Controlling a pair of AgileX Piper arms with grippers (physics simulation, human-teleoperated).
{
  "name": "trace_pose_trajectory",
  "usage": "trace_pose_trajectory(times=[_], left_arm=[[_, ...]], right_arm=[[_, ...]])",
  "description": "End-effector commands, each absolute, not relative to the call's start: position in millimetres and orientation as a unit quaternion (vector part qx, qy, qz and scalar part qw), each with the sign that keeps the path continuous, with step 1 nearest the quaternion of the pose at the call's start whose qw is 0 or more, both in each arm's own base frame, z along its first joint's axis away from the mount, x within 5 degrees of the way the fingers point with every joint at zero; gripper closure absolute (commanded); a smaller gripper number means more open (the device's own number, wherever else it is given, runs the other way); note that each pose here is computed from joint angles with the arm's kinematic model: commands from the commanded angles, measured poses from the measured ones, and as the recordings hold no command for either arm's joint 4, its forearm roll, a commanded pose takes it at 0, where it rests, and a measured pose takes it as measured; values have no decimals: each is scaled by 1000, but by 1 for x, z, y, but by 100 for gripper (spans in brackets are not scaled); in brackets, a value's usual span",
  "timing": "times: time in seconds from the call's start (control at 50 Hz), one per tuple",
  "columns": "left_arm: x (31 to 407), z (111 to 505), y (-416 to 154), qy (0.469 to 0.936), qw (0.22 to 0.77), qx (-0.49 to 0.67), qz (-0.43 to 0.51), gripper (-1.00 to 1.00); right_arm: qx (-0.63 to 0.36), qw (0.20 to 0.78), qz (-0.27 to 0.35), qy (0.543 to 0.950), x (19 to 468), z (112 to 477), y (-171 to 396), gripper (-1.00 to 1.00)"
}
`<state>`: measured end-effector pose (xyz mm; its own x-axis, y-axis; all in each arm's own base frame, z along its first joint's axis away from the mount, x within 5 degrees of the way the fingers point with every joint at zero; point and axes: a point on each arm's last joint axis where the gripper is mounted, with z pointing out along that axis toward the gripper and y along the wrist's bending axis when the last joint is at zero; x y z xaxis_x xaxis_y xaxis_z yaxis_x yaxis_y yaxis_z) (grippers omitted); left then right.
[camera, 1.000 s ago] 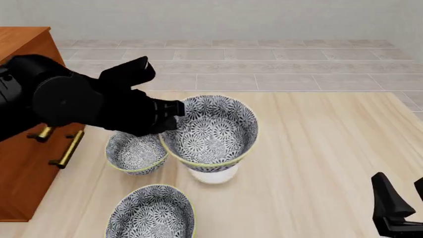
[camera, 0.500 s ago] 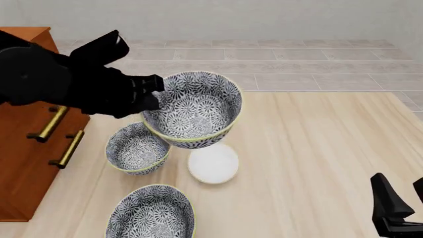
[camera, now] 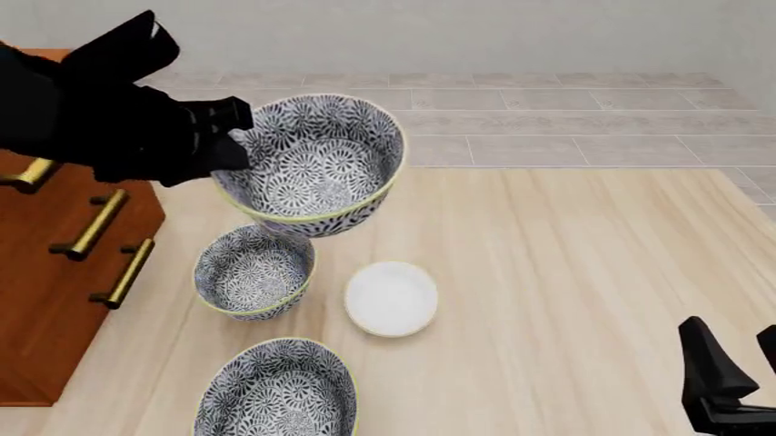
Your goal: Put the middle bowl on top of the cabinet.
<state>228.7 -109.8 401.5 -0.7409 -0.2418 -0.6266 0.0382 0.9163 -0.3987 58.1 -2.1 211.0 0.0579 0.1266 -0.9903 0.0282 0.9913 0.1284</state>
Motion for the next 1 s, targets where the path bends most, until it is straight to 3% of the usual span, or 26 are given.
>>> trace_pose_trajectory(times=[0.02, 0.3, 1.0], left_arm=[[226, 419, -97, 905, 374, -66, -194, 100], [223, 440, -58, 893, 408, -107, -160, 100], [217, 467, -32, 875, 435, -156, -145, 100]], right_arm=[[56, 724, 34, 686, 59, 211, -2, -100], [57, 724, 35, 686, 59, 211, -2, -100], [54, 724, 33, 686, 59, 211, -2, -100]])
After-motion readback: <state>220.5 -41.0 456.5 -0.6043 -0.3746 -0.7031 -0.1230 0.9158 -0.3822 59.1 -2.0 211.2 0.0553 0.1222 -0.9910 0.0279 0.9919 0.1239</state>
